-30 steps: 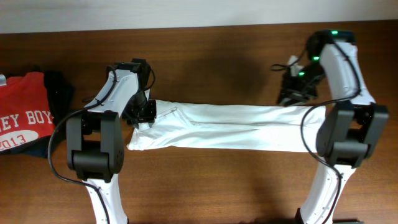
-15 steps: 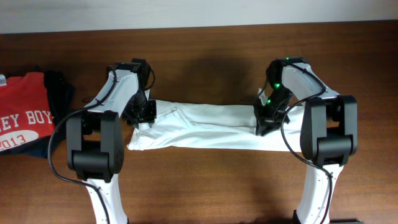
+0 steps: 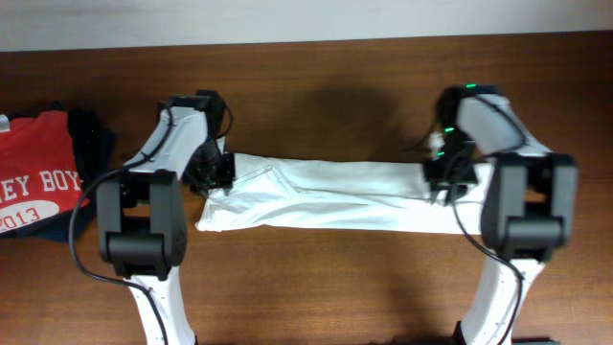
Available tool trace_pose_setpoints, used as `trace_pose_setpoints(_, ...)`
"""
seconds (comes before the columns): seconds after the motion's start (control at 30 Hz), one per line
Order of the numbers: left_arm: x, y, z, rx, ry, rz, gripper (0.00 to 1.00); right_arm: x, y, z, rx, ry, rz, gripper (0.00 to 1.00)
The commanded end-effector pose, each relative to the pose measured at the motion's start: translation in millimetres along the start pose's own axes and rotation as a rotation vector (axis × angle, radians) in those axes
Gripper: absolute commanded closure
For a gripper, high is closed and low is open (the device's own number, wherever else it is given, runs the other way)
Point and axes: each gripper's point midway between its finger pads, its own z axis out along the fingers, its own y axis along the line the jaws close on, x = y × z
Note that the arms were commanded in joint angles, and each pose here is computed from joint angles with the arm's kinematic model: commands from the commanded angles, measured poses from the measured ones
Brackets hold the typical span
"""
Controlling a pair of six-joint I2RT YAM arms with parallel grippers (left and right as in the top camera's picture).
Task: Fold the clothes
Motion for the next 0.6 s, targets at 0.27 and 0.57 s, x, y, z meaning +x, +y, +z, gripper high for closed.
trace_pose_setpoints(0.27, -10, 13, -28, 0.145, -0.079, -0.087, 0.51, -12, -110, -10, -0.014, -0.164, 0.102, 0.62)
trace_pose_setpoints(0.57, -13, 30, -39, 0.158, -0.113, -0.13, 0.51, -19, -137, 17, 0.011, -0.209, 0.115, 0.57)
